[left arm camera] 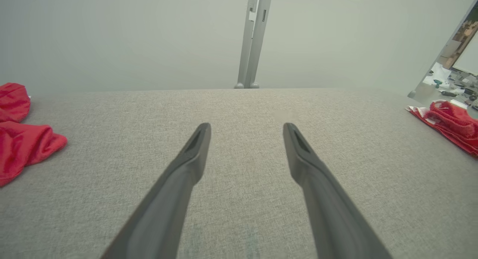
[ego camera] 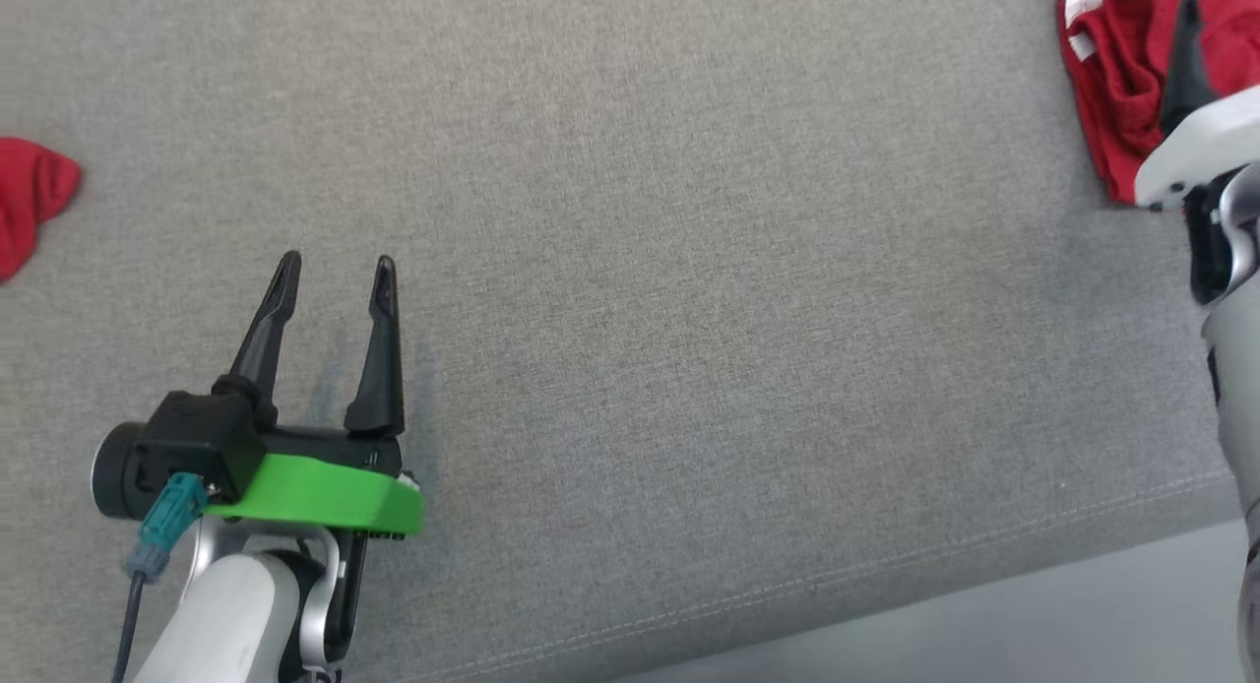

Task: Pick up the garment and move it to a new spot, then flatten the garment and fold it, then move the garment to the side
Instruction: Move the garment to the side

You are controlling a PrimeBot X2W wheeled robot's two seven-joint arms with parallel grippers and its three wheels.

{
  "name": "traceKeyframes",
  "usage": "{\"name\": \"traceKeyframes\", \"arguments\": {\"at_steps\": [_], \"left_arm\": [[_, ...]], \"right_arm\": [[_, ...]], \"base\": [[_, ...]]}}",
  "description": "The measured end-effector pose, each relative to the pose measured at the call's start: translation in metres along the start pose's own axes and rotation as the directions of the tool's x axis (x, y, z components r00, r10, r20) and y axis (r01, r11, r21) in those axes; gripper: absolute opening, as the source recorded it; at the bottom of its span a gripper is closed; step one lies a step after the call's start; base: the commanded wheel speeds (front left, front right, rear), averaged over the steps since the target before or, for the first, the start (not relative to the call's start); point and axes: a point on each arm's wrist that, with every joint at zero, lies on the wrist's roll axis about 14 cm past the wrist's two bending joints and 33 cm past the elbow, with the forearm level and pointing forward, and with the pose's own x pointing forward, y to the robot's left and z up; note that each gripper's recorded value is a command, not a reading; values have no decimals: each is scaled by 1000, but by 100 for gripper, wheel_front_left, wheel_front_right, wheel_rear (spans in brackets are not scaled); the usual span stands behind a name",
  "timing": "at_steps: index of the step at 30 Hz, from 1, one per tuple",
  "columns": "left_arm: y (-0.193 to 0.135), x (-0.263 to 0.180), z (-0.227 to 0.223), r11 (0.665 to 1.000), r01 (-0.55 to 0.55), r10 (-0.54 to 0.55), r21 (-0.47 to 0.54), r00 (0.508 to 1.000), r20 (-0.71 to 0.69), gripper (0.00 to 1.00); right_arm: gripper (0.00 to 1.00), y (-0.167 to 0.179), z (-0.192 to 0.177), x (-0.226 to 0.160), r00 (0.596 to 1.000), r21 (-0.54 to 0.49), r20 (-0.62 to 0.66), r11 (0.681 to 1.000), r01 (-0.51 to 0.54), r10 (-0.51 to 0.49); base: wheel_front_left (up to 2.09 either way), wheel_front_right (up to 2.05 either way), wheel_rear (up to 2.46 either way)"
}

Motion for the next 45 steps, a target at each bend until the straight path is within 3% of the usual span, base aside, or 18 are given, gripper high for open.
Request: {"name": "traceKeyframes", "arguments": {"at_steps": [6,20,30,33,45], "left_arm": [[17,-27,10,997,-83,83,6,996,16,100],[61,-101,43,958,-288,286,-4,952,105,100],[78,-143,53,928,-372,371,-26,917,146,100],[80,-150,52,922,-385,385,-31,911,149,100],[68,-158,36,932,-360,361,-28,926,110,100]], "right_arm": [[100,40,22,-35,988,20,89,991,-129,127],[100,99,66,-120,929,119,248,943,-311,275],[100,129,46,-178,919,193,221,909,-370,327],[100,127,50,-186,917,181,237,913,-366,321],[100,141,36,-214,903,260,218,869,-420,371]], "base": [[0,0,0],[0,0,0],[0,0,0],[0,0,0],[0,0,0]]}}
